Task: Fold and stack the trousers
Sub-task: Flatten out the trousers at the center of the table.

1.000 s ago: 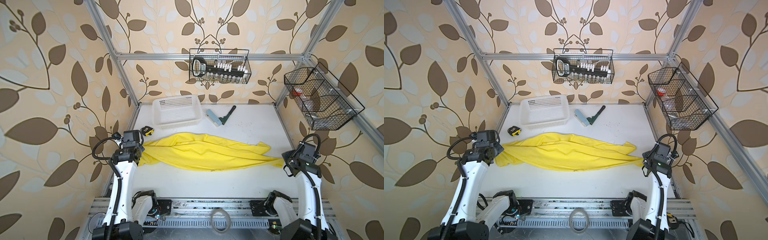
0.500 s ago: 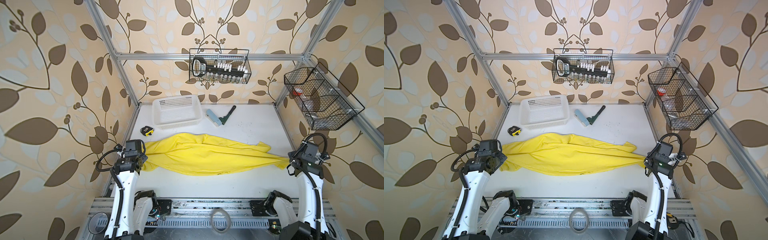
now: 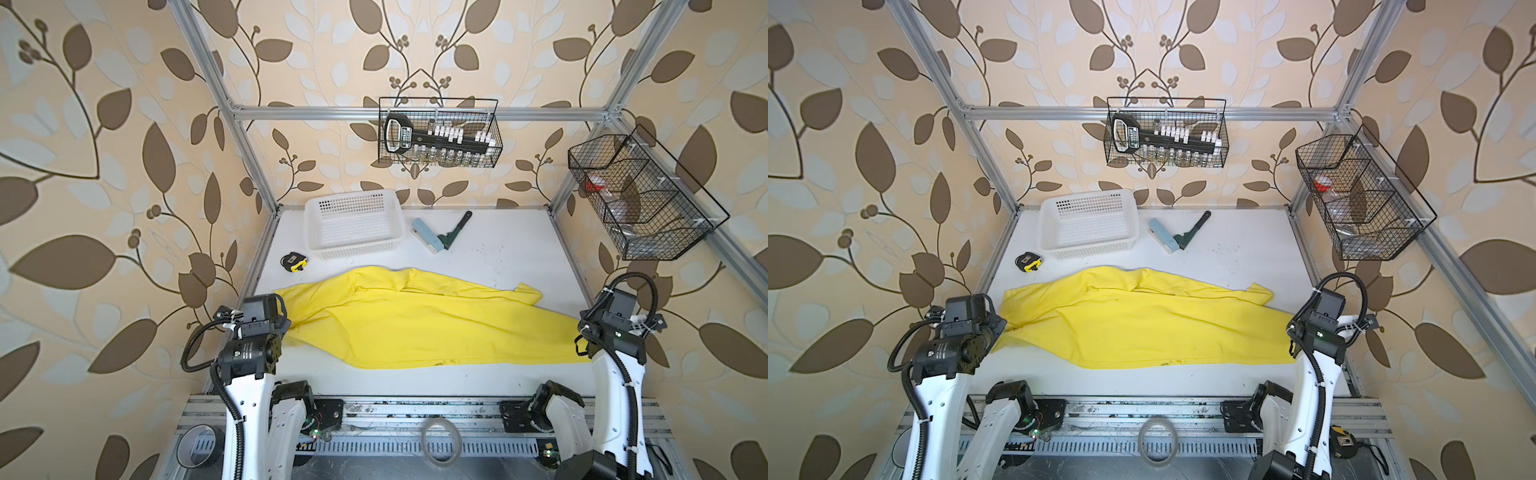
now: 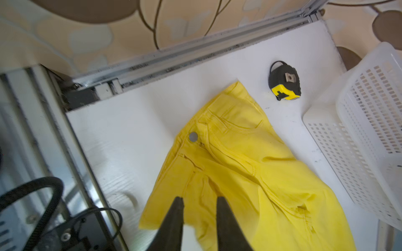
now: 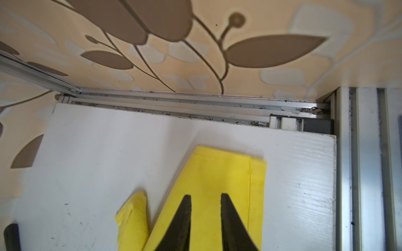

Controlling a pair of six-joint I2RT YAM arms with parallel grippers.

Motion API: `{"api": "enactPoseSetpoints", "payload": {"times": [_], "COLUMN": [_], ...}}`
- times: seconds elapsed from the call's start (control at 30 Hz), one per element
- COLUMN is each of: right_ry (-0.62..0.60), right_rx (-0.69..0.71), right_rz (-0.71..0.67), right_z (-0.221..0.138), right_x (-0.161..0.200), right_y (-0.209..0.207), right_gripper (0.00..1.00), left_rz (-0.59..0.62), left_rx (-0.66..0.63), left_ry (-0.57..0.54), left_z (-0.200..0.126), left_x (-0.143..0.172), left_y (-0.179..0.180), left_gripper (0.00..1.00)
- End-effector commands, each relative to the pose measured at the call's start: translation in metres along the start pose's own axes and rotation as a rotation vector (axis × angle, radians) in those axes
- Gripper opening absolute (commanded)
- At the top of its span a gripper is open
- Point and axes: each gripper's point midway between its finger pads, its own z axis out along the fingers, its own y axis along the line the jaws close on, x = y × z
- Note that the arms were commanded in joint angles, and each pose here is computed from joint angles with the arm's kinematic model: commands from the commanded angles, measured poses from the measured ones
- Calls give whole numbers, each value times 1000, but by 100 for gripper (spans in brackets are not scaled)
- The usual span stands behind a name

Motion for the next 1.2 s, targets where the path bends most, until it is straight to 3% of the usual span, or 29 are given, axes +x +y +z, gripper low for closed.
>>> {"api": "enactPoseSetpoints", "payload": {"times": [0.0,0.13,0.2,0.37,0.5,0.63,0.87,1.17], "right_ry": [-16,36,94,136,262,379,523,520], "right_rx": [-6,-122,-237,-417,-541,-582,-532,-331], "right_rz": [24,3,-44,-284,-492,-647,-734,-777], "right_z": [-9,-14,-20,-48,-72,-86,-76,-35], "right_x": [-3,3,16,57,125,190,248,248], "right_y": [0,24,48,99,117,106,60,0], "right_gripper": [35,45,49,62,74,75,74,74], "left_rz": [-88,-86,-24,45,85,162,229,258], "left_rx": [-30,32,102,199,258,262,227,107], "left_ry": [-112,-101,-73,183,343,435,518,540], "left_z": [-16,-17,-11,19,40,54,81,108], "left_x": [-22,-24,-21,21,57,93,134,152], "left_y": [9,-5,-24,-63,-80,-89,-94,-72], "left_gripper": [45,51,53,57,59,66,66,61]}}
